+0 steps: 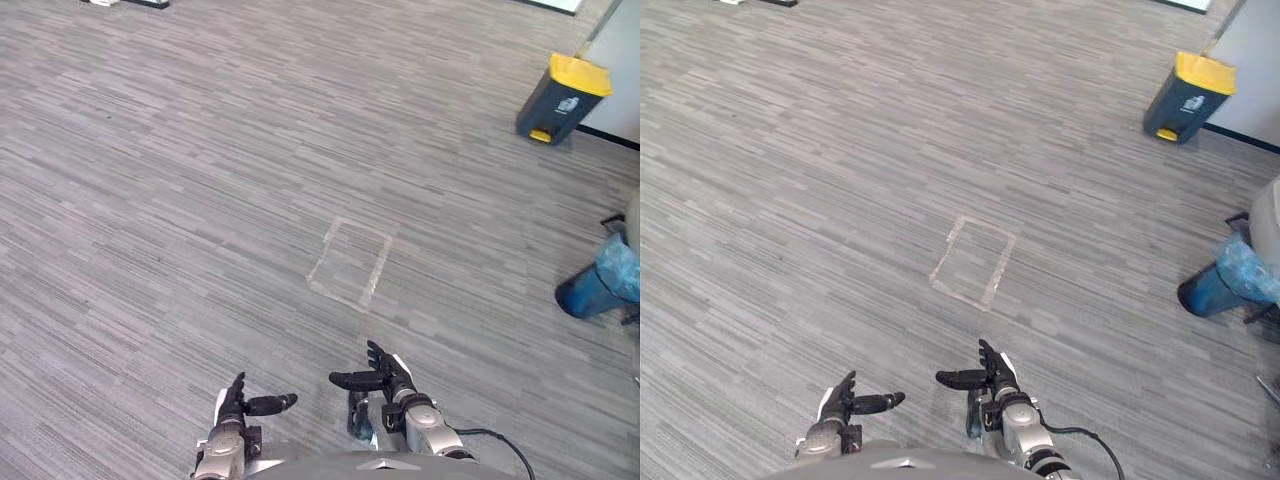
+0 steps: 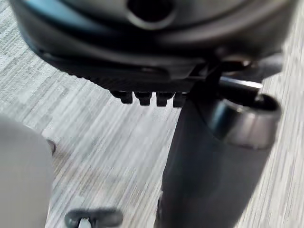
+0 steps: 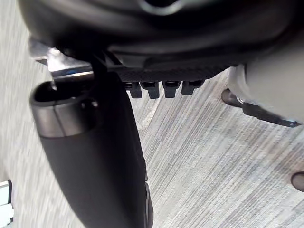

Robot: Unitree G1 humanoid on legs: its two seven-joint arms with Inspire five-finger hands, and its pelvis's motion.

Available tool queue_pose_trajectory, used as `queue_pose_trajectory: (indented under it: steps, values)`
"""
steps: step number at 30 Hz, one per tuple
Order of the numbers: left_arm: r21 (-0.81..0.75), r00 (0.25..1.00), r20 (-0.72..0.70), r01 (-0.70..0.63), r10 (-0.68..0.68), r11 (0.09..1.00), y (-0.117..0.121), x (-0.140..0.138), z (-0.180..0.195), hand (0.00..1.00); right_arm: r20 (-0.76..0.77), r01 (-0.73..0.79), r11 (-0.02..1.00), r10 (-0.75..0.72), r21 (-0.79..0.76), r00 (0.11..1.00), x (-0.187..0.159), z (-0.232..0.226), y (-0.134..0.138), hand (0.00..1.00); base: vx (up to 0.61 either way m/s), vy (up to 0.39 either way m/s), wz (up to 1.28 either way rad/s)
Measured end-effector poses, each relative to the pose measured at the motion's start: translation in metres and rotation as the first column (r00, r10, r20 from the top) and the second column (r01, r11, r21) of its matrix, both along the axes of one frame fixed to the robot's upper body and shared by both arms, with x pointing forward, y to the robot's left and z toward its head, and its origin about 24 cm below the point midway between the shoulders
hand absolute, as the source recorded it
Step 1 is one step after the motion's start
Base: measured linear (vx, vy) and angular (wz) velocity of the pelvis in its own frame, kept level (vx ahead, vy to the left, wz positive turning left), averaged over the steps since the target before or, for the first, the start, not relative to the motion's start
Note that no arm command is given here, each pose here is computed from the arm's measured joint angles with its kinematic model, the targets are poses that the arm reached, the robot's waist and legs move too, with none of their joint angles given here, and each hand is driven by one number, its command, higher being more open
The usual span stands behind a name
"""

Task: Organize the slippers on the shoe rack

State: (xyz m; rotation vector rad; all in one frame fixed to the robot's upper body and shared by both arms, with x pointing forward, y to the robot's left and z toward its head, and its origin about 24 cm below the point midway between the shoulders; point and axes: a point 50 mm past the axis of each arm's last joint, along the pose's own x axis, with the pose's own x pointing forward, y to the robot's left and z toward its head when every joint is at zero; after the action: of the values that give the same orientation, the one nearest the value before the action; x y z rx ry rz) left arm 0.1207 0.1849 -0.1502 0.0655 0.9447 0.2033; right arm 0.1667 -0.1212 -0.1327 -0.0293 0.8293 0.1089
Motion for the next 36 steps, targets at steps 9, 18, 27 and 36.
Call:
queue_pose_trajectory:
  steps: [9,18,27,36]
  values:
    - [0.002,0.995,0.065,-0.077,0.077,0.997,0.010,0.007,0.008,1.00,-0.037,0.121,0.993,-0.121,0.006,0.992,-0.016,-0.004,-0.011,1.00,0.49,-0.092,0.01]
    - [0.004,0.992,0.088,-0.091,0.090,0.996,0.012,0.017,0.010,1.00,-0.104,0.165,0.986,-0.164,-0.004,0.981,-0.026,-0.013,-0.011,1.00,0.42,0.227,-0.52]
    - [0.023,0.999,0.010,-0.044,0.043,0.999,0.011,0.000,0.002,1.00,-0.059,0.067,0.998,-0.067,-0.011,0.996,-0.010,-0.007,-0.004,1.00,0.36,0.142,-0.52]
    - [-0.044,1.000,-0.026,-0.008,0.007,0.999,-0.010,-0.005,-0.004,1.00,-0.041,0.069,0.997,-0.071,-0.045,0.997,-0.006,-0.006,-0.018,1.00,0.46,-0.102,-0.11]
